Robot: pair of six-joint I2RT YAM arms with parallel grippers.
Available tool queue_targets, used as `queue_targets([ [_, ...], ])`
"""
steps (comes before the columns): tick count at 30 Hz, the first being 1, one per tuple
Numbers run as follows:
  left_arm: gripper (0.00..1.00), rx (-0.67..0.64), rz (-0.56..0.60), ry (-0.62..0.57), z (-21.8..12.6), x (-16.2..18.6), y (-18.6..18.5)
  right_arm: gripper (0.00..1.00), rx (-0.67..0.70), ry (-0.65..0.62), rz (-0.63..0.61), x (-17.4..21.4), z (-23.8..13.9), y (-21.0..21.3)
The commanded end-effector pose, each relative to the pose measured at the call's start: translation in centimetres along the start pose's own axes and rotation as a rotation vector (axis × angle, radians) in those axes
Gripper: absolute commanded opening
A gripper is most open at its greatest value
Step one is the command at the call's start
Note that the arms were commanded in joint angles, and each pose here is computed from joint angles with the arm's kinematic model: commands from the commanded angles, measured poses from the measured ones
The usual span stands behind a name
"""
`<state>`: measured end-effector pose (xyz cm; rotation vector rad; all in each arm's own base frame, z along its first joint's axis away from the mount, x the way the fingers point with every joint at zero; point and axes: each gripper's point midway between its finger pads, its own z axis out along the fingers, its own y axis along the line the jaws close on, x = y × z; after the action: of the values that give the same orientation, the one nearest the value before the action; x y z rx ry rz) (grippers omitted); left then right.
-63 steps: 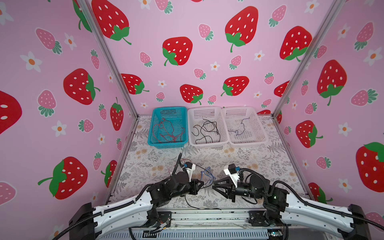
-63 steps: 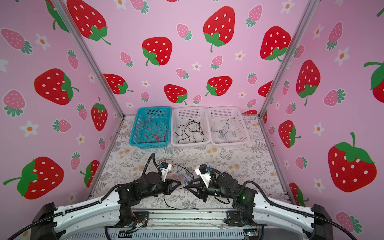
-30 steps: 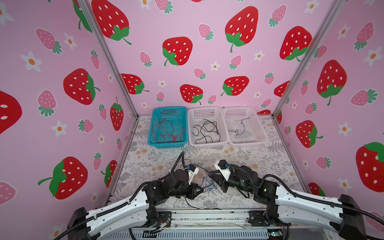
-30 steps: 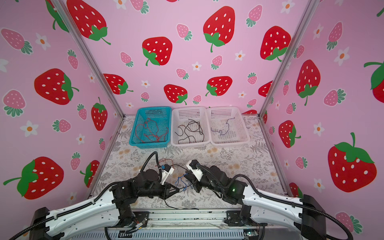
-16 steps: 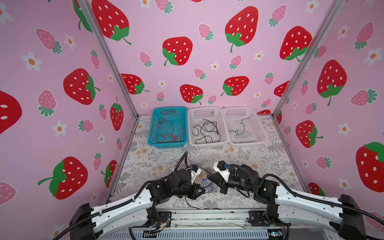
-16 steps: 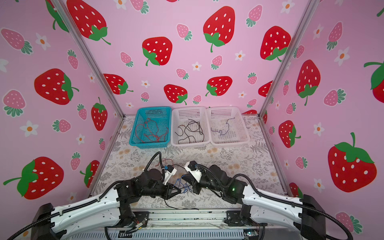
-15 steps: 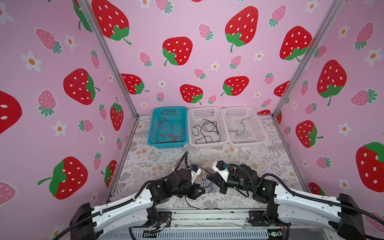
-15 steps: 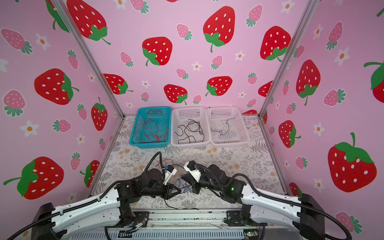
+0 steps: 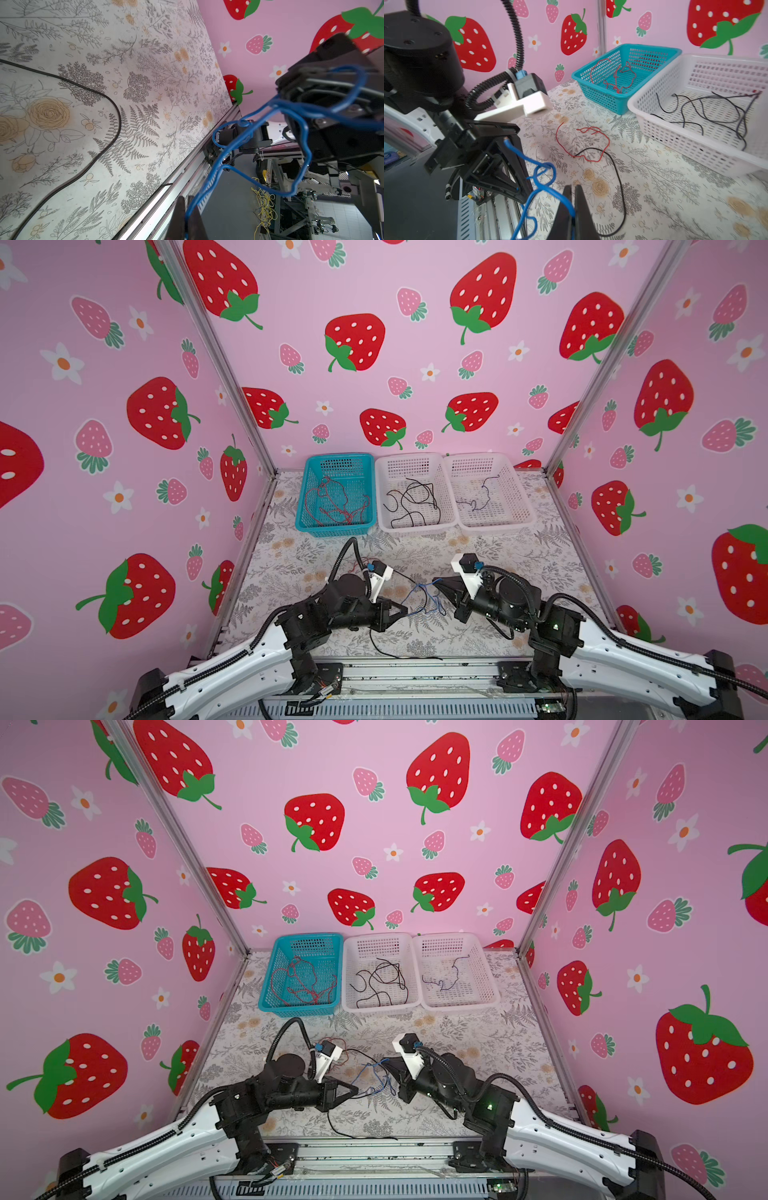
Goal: Untangle the cables
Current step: 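Carry the blue cable to the farthest white basket with right while left withdraws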
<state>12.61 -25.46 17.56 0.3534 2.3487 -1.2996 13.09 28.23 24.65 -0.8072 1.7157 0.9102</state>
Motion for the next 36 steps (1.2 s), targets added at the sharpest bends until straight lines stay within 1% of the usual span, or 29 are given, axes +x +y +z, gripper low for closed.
queue_targets([
  [1,0.00,-0.151,-0.098,0.073,-0.5,2.6,4.7,0.00,0.239,-0.062,0.136,-0.8,-2.1,-4.9],
  [4,0.00,-0.160,-0.113,0.059,-1.0,2.3,5.1,0.00,0.315,-0.060,0.204,0.2,-3.7,-6.6],
  [7,0.00,-0.161,-0.114,0.069,-1.6,2.2,5.1,0.00,0.378,-0.063,0.240,0.7,-5.2,-8.0],
  [13,0.00,-0.169,-0.133,0.028,-2.5,1.3,5.3,0.00,0.402,-0.092,0.266,0.1,-6.9,-8.5],
  [16,0.00,-0.107,-0.118,-0.006,-2.3,0.2,4.0,0.00,0.389,-0.137,0.263,-1.6,-7.7,-8.2],
  [17,0.04,-0.096,-0.108,-0.022,-2.4,-0.5,3.4,0.00,0.389,-0.142,0.256,-2.2,-7.7,-8.1],
  [18,0.18,-0.090,-0.092,-0.034,-2.6,-1.1,2.9,0.00,0.394,-0.141,0.247,-2.8,-7.7,-8.0],
  [20,0.29,-0.079,-0.039,-0.048,-3.1,-2.4,1.4,0.00,0.418,-0.136,0.227,-3.6,-7.5,-8.2],
  [21,0.36,-0.089,-0.010,-0.053,-3.6,-3.0,0.8,0.00,0.435,-0.134,0.217,-4.0,-7.4,-8.3],
  [23,0.46,-0.123,0.049,-0.058,-4.7,-4.2,-0.1,0.00,0.478,-0.146,0.200,-5.3,-7.7,-8.8],
  [25,0.54,-0.186,0.104,-0.071,-6.1,-5.3,-0.6,0.00,0.545,-0.164,0.181,-6.8,-8.4,-9.5],
  [27,0.61,-0.260,0.165,-0.094,-8.0,-6.5,-0.8,0.00,0.656,-0.186,0.155,-8.3,-9.5,-10.9],
  [28,0.65,-0.298,0.193,-0.118,-8.9,-7.1,-0.8,0.00,0.701,-0.195,0.139,-9.1,-9.9,-11.4],
  [30,0.75,-0.406,0.244,-0.183,-11.2,-8.4,-0.2,0.00,0.834,-0.211,0.121,-10.7,-11.2,-13.0],
  [32,0.84,-0.482,0.295,-0.238,-13.0,-9.0,0.4,0.00,0.937,-0.215,0.114,-11.9,-12.0,-14.5],
  [34,0.90,-0.557,0.328,-0.294,-14.6,-9.5,1.4,0.00,0.996,-0.213,0.116,-12.8,-12.2,-16.0],
  [36,0.96,-0.619,0.358,-0.351,-15.8,-9.7,2.3,0.00,1.002,-0.192,0.139,-13.3,-11.4,-17.7],
])
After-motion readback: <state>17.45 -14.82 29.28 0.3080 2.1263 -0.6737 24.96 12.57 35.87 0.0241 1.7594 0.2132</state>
